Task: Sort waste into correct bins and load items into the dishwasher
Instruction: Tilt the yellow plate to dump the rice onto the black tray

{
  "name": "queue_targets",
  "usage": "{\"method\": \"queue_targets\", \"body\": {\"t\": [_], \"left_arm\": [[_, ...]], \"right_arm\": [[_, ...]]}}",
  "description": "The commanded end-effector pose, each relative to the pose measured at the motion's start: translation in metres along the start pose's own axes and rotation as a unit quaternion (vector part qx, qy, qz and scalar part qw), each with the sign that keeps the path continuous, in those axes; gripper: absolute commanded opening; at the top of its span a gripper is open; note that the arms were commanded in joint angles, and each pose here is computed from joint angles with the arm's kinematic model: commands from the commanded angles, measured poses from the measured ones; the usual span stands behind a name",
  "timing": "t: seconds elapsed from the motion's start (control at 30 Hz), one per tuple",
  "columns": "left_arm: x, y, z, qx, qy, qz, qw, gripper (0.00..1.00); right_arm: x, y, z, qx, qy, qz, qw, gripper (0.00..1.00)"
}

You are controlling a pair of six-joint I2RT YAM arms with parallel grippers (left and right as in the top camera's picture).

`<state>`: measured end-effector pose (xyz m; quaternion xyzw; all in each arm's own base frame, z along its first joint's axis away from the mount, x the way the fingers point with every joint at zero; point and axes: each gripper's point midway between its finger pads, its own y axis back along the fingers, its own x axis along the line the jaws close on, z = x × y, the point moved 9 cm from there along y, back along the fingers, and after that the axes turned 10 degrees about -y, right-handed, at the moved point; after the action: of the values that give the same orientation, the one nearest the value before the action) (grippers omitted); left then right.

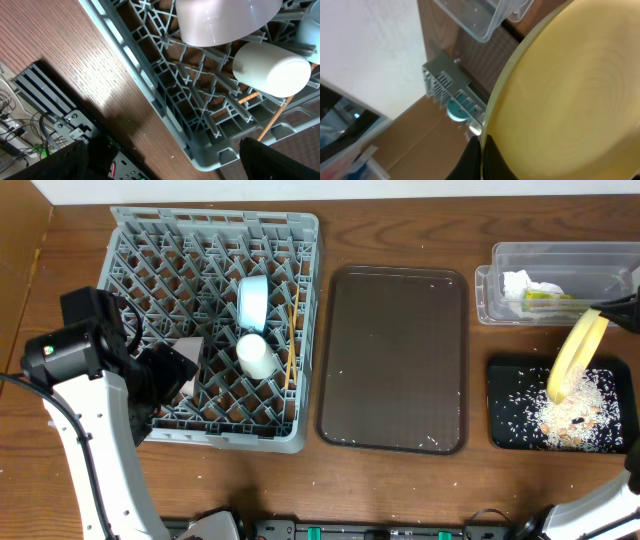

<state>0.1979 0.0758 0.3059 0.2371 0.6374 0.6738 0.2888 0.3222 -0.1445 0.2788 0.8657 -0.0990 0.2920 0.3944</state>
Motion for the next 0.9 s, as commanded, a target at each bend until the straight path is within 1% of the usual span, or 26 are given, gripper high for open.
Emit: {"method": "queue_targets", "body": {"t": [0.0, 0.13, 0.27, 0.37, 0.5, 0.6, 0.67, 0.73, 0.8, 0.87], "left_arm": [[0.002, 0.001, 0.0, -0.002, -0.003, 0.008, 1.0, 0.98], [0.002, 0.001, 0.0, -0.002, -0.003, 0.008, 1.0, 0.98], [0.002, 0.001, 0.0, -0.002, -0.003, 0.008, 1.0, 0.98], [0.002, 0.001, 0.0, -0.002, -0.003, 0.008, 1.0, 0.98], [0.002, 0.001, 0.0, -0.002, -0.003, 0.008, 1.0, 0.98], [0.002, 0.001, 0.0, -0.002, -0.003, 0.008, 1.0, 0.98], [0.002, 0.001, 0.0, -0.002, -0.003, 0.008, 1.0, 0.98], [0.002, 0.001, 0.0, -0.002, -0.003, 0.008, 1.0, 0.98], [0.002, 0.001, 0.0, -0.002, -0.003, 0.008, 1.0, 0.98], [0.002, 0.001, 0.0, -0.002, -0.003, 0.008, 1.0, 0.98]], "right_arm": [[0.004, 0.013, -0.01, 0.013, 0.019, 0.038, 0.999, 0.01], [-0.003, 0.022, -0.007, 0.007, 0.008, 0.038, 0.999, 0.01], [-0.006, 0.026, -0.005, 0.002, 0.033, 0.041, 0.999, 0.01], [-0.01, 0.028, -0.004, 0.002, 0.034, 0.037, 0.999, 0.01], [-0.016, 0.024, -0.002, 0.007, 0.048, 0.03, 0.998, 0.01], [-0.025, 0.019, 0.003, 0.015, 0.036, 0.03, 0.999, 0.01], [-0.03, 0.014, 0.005, 0.027, 0.028, 0.04, 0.998, 0.01], [-0.033, 0.01, 0.006, 0.049, 0.021, 0.071, 0.996, 0.01], [-0.034, 0.009, 0.006, 0.067, 0.028, 0.109, 0.991, 0.01], [-0.037, 0.008, 0.008, 0.07, 0.038, 0.124, 0.989, 0.01]]}}
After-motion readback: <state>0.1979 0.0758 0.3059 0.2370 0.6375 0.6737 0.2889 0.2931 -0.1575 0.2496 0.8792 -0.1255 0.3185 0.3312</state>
